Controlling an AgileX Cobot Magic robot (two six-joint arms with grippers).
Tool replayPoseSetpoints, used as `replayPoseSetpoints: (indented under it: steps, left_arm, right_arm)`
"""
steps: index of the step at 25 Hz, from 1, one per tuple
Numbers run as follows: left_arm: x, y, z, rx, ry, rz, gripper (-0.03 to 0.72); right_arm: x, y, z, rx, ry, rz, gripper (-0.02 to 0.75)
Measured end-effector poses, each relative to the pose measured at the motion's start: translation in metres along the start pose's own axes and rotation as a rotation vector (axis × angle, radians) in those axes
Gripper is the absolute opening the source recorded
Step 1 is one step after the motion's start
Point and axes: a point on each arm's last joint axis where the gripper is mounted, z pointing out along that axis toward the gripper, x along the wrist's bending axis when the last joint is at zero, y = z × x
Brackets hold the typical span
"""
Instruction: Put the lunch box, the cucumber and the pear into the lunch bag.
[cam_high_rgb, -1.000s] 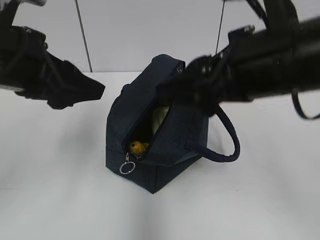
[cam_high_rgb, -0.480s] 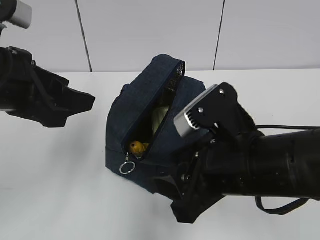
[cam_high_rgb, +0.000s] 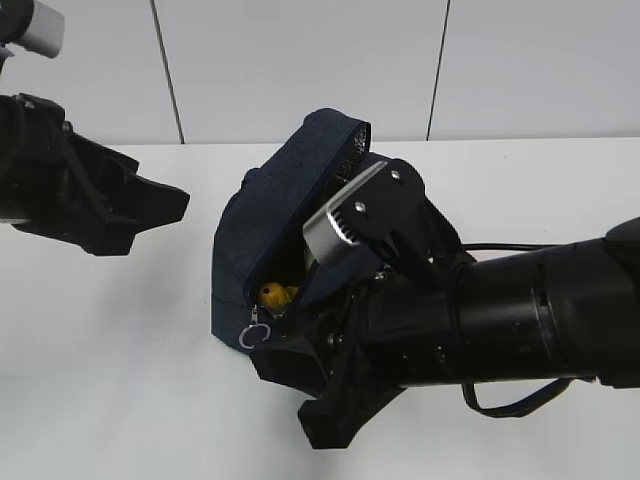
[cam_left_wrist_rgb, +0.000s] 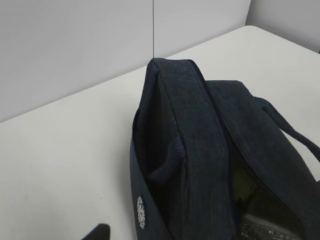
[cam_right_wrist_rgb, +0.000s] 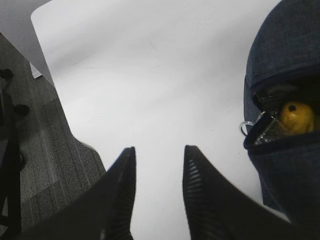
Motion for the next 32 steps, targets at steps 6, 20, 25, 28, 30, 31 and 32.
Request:
replayPoseSetpoints:
  steps: [6, 20, 25, 28, 30, 31, 32]
  left_arm:
    - [-0.0002, -0.0002, 0.0, 0.002, -0.002, 0.0, 0.407]
    - [-0.0002, -0.0001, 0.0, 0.001, -0.003, -0.001, 0.332]
    - [-0.0002, -0.0001, 0.0, 0.001, -0.003, -0.001, 0.317]
    - [-0.0002, -0.0001, 0.0, 0.001, -0.003, -0.001, 0.304]
    - [-0.0002, -0.0001, 0.0, 0.001, -0.003, -0.001, 0.294]
    - [-0.0002, -0.0001, 0.0, 0.001, -0.003, -0.001, 0.291]
    - [-0.0002, -0.0001, 0.0, 0.001, -0.003, -0.001, 0.288]
  right_arm:
    - [0.0003, 0.0026, 0.0, -0.008, 0.004, -0.013, 0.245]
    - [0.0002, 0.0025, 0.0001, -0.007, 0.004, -0.015, 0.245]
    - [0.0002, 0.0025, 0.0001, -0.007, 0.004, -0.015, 0.245]
    - [0.0002, 0.0025, 0.0001, -0.007, 0.004, -0.015, 0.245]
    - [0.0002, 0.0025, 0.0001, -0.007, 0.004, -0.015, 0.245]
    - [0.0003, 0.0022, 0.0001, -0.004, 0.004, -0.023, 0.245]
    - [0.0006, 0.0018, 0.0001, 0.005, 0.007, -0.041, 0.245]
